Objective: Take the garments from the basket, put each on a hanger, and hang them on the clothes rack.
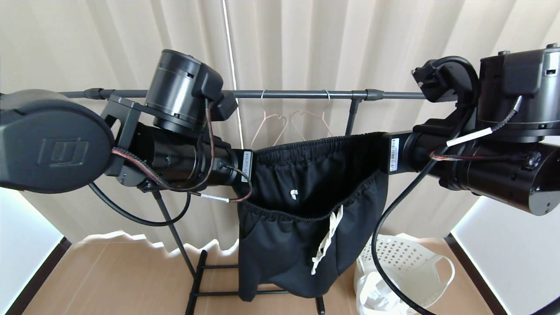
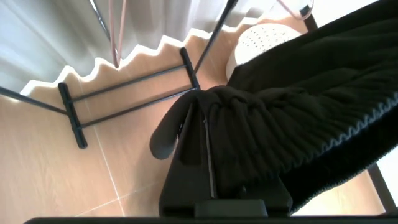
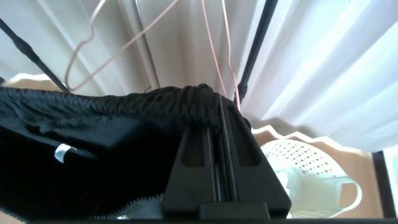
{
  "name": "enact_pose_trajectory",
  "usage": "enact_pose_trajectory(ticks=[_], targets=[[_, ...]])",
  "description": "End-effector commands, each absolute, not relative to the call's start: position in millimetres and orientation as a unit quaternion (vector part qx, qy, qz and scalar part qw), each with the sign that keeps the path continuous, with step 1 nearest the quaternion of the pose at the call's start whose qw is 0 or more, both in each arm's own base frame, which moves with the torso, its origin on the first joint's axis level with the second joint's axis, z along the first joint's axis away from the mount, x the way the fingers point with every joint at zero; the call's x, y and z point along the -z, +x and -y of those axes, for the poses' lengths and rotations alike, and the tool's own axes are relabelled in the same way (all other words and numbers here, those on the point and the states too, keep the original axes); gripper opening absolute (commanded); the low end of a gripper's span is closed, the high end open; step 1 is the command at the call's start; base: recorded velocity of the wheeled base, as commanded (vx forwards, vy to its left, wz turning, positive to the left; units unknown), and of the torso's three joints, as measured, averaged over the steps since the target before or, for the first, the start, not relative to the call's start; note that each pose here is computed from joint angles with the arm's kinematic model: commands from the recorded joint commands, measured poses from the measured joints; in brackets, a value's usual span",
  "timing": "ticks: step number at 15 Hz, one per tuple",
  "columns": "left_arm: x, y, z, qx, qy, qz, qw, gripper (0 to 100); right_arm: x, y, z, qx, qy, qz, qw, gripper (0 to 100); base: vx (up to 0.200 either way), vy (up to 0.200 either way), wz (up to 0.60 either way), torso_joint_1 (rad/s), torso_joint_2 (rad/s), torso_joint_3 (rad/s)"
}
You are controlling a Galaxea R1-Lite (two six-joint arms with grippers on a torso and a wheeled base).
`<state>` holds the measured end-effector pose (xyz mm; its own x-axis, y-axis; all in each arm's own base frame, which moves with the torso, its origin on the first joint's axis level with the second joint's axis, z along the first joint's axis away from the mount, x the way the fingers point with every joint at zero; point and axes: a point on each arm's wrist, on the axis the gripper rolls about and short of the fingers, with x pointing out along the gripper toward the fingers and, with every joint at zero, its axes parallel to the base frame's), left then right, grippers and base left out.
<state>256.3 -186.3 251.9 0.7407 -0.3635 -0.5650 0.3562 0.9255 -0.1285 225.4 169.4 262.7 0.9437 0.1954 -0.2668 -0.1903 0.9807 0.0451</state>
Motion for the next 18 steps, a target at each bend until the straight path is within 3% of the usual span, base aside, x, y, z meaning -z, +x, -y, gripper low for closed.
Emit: enact_pose_trajectory(ticks=[1, 5, 11, 13, 15, 18], targets=[[-272.4, 239.3, 174.4, 0.201, -0.016, -0.274, 0.94, 0, -276.6, 221.5, -167.7, -0.099, 0.033, -0.116, 0.988, 0, 0.0, 0.0, 0.0, 0.0, 0.0, 0.0], [-307.2, 222.3, 160.7, 0.22, -0.026, -0.187, 0.957, 0, -293.7, 215.5, -163.3, -0.102, 0.087, -0.077, 0.988, 0, 0.0, 0.0, 0.0, 0.0, 0.0, 0.0], [-312.0, 222.9, 161.1, 0.223, -0.036, -0.165, 0.96, 0, -294.1, 214.9, -162.8, -0.101, 0.09, -0.074, 0.988, 0, 0.0, 0.0, 0.0, 0.0, 0.0, 0.0], [-310.3, 226.7, 164.5, 0.224, -0.033, -0.167, 0.96, 0, -292.3, 206.8, -156.1, -0.102, 0.054, -0.081, 0.99, 0, 0.0, 0.0, 0.0, 0.0, 0.0, 0.0], [-310.2, 246.3, 179.4, 0.23, -0.037, -0.161, 0.959, 0, -290.0, 189.1, -141.9, -0.108, -0.021, -0.108, 0.988, 0, 0.0, 0.0, 0.0, 0.0, 0.0, 0.0], [-313.2, 273.7, 202.0, 0.269, -0.048, -0.154, 0.949, 0, -289.4, 152.9, -129.4, -0.143, -0.091, -0.155, 0.973, 0, 0.0, 0.0, 0.0, 0.0, 0.0, 0.0]])
